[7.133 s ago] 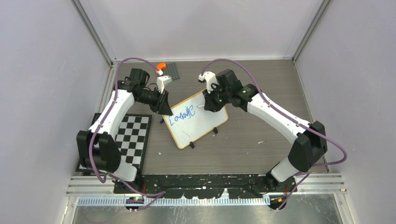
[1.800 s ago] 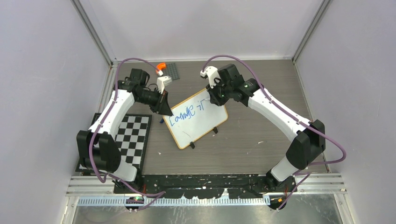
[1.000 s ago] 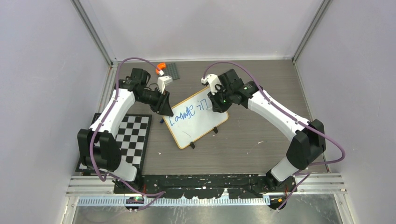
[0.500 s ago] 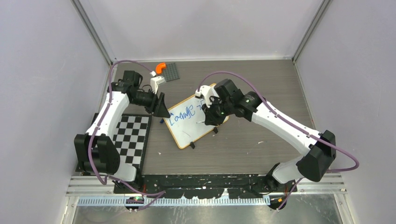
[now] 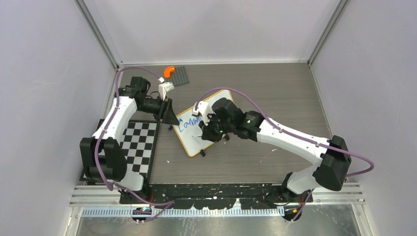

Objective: Write a sentence on the whiteboard

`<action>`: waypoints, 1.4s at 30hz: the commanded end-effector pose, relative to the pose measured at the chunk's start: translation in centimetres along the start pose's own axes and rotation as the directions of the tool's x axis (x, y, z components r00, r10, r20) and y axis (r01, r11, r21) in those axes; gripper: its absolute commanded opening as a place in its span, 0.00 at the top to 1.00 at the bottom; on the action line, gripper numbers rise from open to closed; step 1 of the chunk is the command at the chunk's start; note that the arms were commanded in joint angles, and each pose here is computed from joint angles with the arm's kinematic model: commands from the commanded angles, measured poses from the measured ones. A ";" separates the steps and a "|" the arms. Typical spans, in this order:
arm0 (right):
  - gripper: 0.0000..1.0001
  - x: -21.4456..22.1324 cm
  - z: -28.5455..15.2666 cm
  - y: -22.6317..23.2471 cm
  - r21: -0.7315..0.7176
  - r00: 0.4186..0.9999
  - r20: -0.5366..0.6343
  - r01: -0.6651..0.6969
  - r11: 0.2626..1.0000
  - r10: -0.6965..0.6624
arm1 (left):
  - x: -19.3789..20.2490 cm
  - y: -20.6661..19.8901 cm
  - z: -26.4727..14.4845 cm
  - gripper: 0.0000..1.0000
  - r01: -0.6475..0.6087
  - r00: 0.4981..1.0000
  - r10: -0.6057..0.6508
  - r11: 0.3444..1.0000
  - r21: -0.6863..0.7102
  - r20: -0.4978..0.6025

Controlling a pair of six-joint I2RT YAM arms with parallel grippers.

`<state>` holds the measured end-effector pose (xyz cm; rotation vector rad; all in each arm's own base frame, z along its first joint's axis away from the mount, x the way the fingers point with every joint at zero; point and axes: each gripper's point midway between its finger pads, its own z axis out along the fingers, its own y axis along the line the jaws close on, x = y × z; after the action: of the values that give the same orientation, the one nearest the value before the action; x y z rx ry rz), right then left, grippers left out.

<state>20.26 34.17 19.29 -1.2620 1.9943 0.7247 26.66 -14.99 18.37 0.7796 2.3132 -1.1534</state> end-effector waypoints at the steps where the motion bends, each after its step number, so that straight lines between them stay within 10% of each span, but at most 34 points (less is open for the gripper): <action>1: 1.00 -1.7 1.8 -0.3 0.092 0.993 0.093 0.063 0.994 -0.072 | -0.8 0.1 0.1 0.63 -0.029 0.999 0.028 0.999 0.016 0.028; 19: 1.00 0.1 5.2 0.3 0.159 0.977 0.113 0.160 0.974 -0.179 | -0.3 1.7 0.7 0.88 -0.009 1.000 0.009 1.000 -0.010 -0.001; 42: 1.00 1.4 6.5 0.1 0.200 0.976 0.020 0.209 0.957 -0.218 | -0.3 1.8 0.7 0.95 -0.014 1.000 0.014 1.000 -0.021 -0.003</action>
<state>19.58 37.66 12.11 -1.3650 1.8611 0.4948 27.50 -14.93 17.18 0.7779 2.3309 -1.1513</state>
